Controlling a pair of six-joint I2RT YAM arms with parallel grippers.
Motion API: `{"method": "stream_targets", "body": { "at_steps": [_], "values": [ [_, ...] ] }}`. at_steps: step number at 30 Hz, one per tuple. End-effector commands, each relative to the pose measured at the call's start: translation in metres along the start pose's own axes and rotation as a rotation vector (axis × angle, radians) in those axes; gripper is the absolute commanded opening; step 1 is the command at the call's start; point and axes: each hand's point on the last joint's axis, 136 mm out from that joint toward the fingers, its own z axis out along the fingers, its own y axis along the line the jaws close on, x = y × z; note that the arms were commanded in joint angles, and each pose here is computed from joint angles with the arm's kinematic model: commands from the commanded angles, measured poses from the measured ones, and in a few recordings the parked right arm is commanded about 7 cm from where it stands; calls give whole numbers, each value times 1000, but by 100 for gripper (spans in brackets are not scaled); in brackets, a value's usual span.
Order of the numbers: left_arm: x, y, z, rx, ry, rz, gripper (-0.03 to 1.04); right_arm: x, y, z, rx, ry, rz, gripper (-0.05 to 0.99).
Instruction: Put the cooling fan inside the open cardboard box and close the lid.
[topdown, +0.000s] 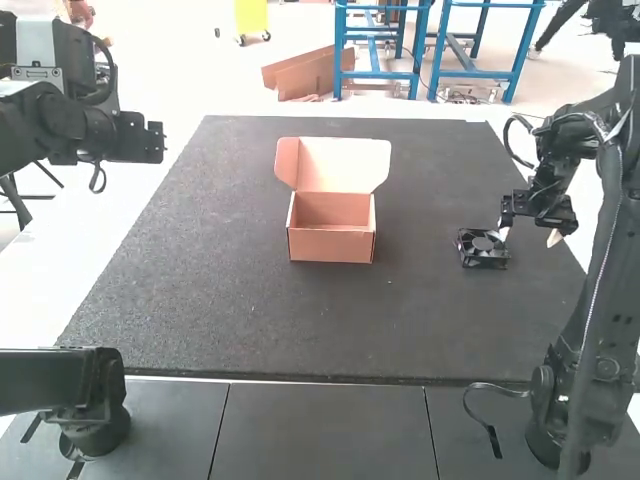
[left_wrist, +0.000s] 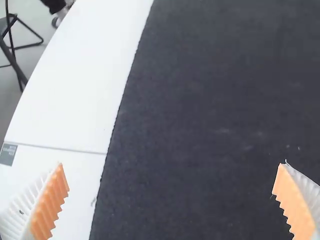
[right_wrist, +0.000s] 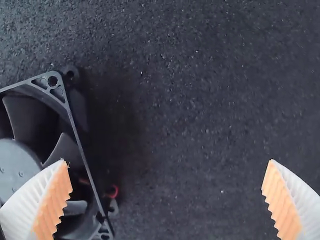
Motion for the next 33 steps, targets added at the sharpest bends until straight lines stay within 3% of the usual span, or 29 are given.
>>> {"method": "stream_targets", "body": {
  "at_steps": [1,26,28,31,32,33],
  "values": [
    [-19,-2,-9,17,-51,6,97,-6,-9,-1,17,0,3,88],
    [-26,-1,-13,13,-66,1,97,7,-5,19,12,82,-16,86],
    [-26,-2,-13,16,-64,2,97,10,-5,19,10,97,-18,76],
    [-27,-1,-14,16,-66,2,97,14,-1,21,-17,112,-7,27],
    [-27,-1,-14,15,-66,2,97,15,1,21,-32,113,-5,16],
    [-27,-1,-14,13,-66,1,97,15,2,21,-40,113,-6,12]
  ]
}}
